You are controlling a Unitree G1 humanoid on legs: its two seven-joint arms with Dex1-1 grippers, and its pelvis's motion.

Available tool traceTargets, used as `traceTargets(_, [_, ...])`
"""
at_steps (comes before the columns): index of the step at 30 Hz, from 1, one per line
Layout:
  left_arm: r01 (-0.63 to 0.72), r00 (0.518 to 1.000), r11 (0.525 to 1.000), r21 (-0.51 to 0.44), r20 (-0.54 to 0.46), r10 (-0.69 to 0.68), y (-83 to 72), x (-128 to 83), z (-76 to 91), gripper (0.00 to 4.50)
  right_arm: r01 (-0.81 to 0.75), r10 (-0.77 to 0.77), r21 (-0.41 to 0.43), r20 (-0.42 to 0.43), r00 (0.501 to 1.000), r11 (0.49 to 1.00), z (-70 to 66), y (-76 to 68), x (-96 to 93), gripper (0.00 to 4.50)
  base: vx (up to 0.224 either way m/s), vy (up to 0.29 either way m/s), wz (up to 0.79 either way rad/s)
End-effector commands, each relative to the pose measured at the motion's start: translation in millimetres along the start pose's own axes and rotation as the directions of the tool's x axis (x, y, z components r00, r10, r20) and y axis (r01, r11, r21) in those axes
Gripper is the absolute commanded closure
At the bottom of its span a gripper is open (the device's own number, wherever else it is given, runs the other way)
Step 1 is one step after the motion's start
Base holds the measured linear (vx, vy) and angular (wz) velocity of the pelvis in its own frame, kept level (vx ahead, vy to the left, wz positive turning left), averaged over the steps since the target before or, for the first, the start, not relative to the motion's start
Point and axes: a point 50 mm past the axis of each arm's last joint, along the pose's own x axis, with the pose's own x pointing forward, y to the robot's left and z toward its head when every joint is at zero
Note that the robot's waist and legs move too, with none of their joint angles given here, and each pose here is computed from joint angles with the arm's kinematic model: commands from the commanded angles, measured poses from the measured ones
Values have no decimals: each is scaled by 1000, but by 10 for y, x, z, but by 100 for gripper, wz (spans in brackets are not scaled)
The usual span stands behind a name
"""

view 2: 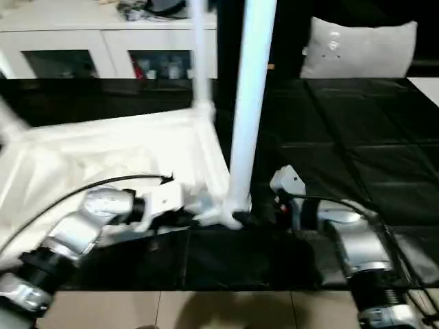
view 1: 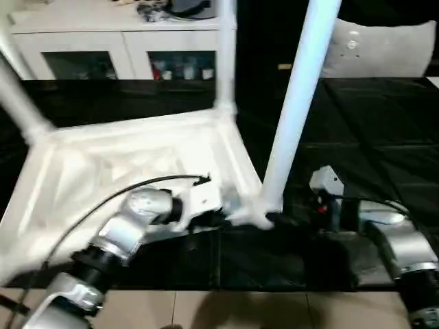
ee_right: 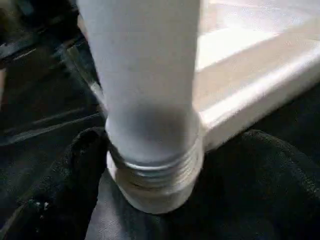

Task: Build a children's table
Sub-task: Rotate leg to tighten

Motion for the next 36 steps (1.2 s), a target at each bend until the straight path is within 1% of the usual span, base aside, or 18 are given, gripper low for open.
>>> traceTargets(1, [168,983,984,52,-89,-163,-130,83,-85,450,-91,90,-64,-23,996,994,82,22,31,5,0,0,0])
traceTargets(2, [200,977,977,68,-90,-194,-139,76,-78,450,-116,114,-71,-28,993,991,88,26,43,5,0,0,0])
traceTargets(4, [236,969,968,84,-92,-228,-147,70,-67,450,-146,144,-73,-32,989,987,95,33,59,31,0,0,0])
traceTargets(6, [274,960,955,112,-96,-264,-147,67,-50,450,-188,186,-72,-37,982,979,103,51,90,42,0,0,0])
traceTargets(7, [281,958,952,120,-97,-271,-145,70,-42,450,-197,195,-73,-37,980,978,105,57,102,65,0,0,0])
traceTargets(11, [309,950,940,144,-97,-297,-143,86,-22,450,-216,214,-78,-34,976,973,105,71,140,87,0,0,0])
traceTargets(12, [314,948,938,146,-99,-302,-146,90,-21,450,-223,221,-77,-34,975,972,103,76,145,108,0,0,0])
traceTargets(16, [323,945,935,147,-97,-312,-152,94,-28,450,-245,243,-69,-29,970,967,89,101,163,132,0,0,0])
traceTargets(18, [325,945,934,146,-94,-314,-153,94,-34,450,-251,250,-63,-24,968,966,82,116,169,162,0,0,0])
traceTargets(21, [308,951,946,99,-49,-304,-168,94,-36,450,-269,269,-27,4,963,963,50,179,188,169,0,0,0])
traceTargets(24, [295,955,952,82,-36,-293,-170,95,-33,450,-267,267,-20,13,964,964,46,193,197,178,0,0,0])
traceTargets(27, [133,990,988,-73,53,-130,-134,154,21,450,-111,109,64,37,993,992,19,199,390,178,0,0,0])
traceTargets(29, [59,995,989,-135,85,-47,-116,197,70,450,9,-15,113,55,998,994,22,154,517,178,0,0,0])
traceTargets(30, [59,995,989,-135,85,-47,-116,197,70,450,9,-15,113,55,998,994,22,154,517,178,0,0,0])
traceTargets(31, [-9,994,983,-184,102,28,-95,241,119,450,95,-108,163,78,991,982,40,127,619,178,0,0,0])
traceTargets(33, [-85,988,970,-226,106,111,-62,296,173,450,166,-189,215,91,978,963,48,104,713,180,0,0,0])
traceTargets(34, [-159,975,949,-273,110,195,-22,358,242,450,246,-276,262,84,957,933,45,77,799,180,0,0,0])
traceTargets(36, [-178,970,942,-286,110,216,-12,373,261,450,265,-297,275,80,951,924,43,71,820,180,0,0,0])
